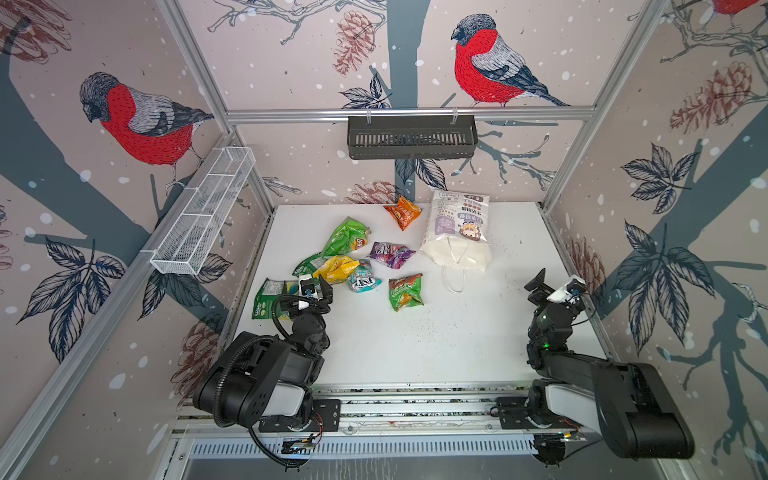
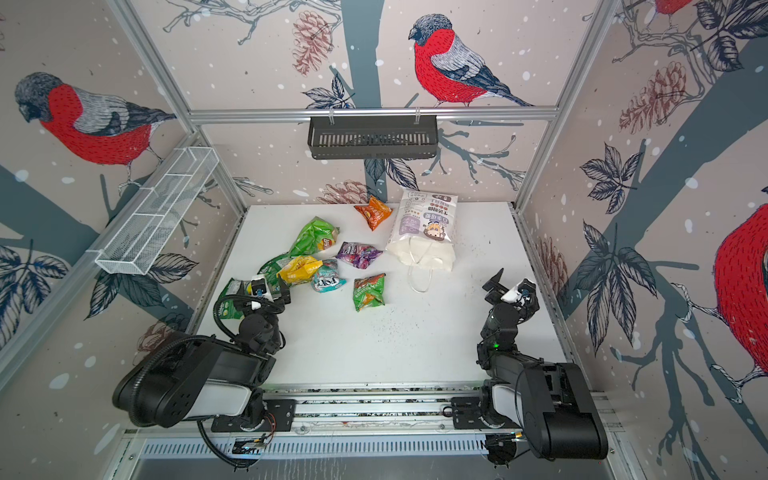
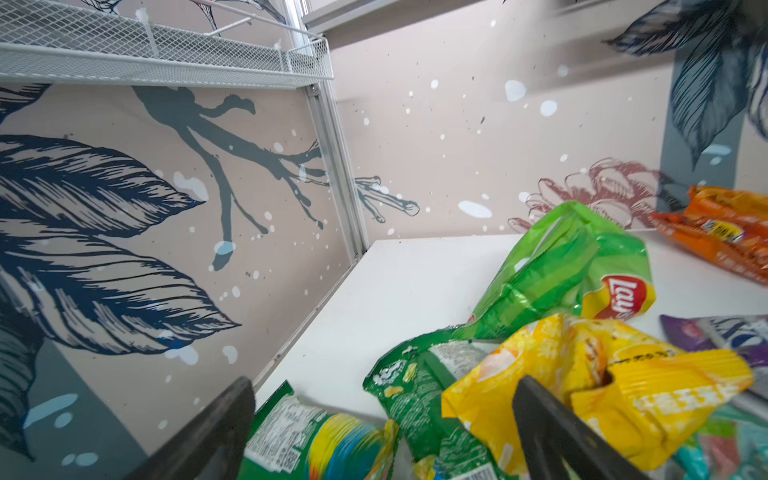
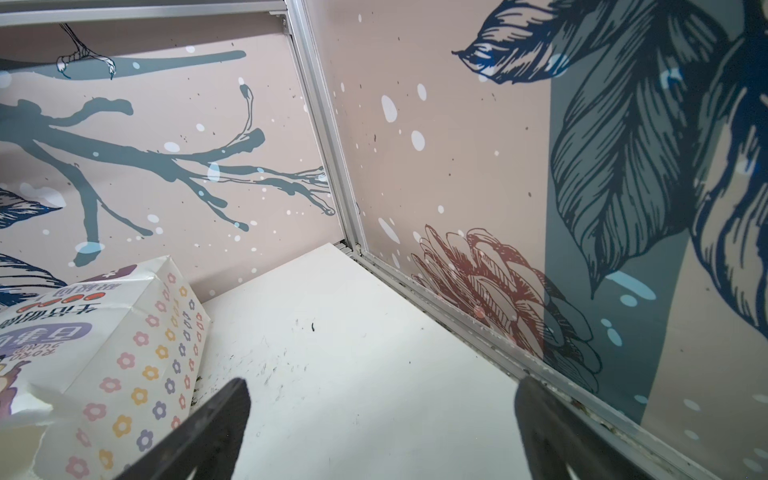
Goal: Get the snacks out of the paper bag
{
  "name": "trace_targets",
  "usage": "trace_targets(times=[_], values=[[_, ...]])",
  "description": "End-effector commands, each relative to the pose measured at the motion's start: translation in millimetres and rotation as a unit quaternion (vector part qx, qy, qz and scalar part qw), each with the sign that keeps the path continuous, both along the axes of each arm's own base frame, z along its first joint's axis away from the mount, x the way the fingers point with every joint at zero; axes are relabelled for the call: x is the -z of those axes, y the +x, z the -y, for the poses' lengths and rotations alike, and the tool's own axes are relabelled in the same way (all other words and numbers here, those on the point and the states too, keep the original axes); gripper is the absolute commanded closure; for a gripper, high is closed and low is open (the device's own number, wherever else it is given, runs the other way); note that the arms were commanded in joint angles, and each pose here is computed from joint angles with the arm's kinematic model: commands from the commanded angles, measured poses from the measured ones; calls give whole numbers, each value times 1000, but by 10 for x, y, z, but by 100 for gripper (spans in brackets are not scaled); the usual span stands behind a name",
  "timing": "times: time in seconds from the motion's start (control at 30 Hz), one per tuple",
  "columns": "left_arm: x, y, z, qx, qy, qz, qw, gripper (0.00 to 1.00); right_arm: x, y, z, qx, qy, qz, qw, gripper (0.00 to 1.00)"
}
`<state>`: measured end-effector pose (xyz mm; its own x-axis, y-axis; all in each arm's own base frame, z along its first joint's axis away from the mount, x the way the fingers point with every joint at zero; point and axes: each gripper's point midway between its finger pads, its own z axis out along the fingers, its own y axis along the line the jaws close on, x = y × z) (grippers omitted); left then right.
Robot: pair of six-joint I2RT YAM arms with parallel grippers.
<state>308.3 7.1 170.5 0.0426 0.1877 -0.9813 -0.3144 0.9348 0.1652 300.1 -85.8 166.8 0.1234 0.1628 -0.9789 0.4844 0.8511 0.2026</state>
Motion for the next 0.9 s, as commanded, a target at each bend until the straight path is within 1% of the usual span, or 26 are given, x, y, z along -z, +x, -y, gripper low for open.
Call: trace_targets(times=[0.0,0.1,0.2,0.3,0.37,0.5,0.6,0.63,0.7,0.87], values=[[-256,-20,56,25,-23,59,998,3,-44,-2,-5,-6,12,19,1000,0],[-226,26,98,35,-18,48,998,3,-32,16,5,-11,15,17,1000,0],[-36,207,147,59,-22,4,998,3,15,110,-16,-34,18,3,999,0],[66,274,16,28,-39,0,999,3,15,168,-33,-52,18,4,998,0],[104,289,3,29,-44,-3,999,3,64,196,-67,-64,14,-4,998,0],[165,334,-90,16,-62,-8,998,3,44,241,-200,-103,-9,-6,995,0],[240,372,-209,-17,-74,-13,997,3,16,321,-416,-131,-51,-20,990,0],[256,409,-184,-11,-71,-20,997,3,19,365,-499,-138,-67,-30,988,0],[290,443,-193,-14,-76,-31,997,3,46,436,-579,-136,-85,-47,986,0],[326,528,-230,-16,-84,-43,995,3,107,451,-510,-115,-75,-48,989,0]])
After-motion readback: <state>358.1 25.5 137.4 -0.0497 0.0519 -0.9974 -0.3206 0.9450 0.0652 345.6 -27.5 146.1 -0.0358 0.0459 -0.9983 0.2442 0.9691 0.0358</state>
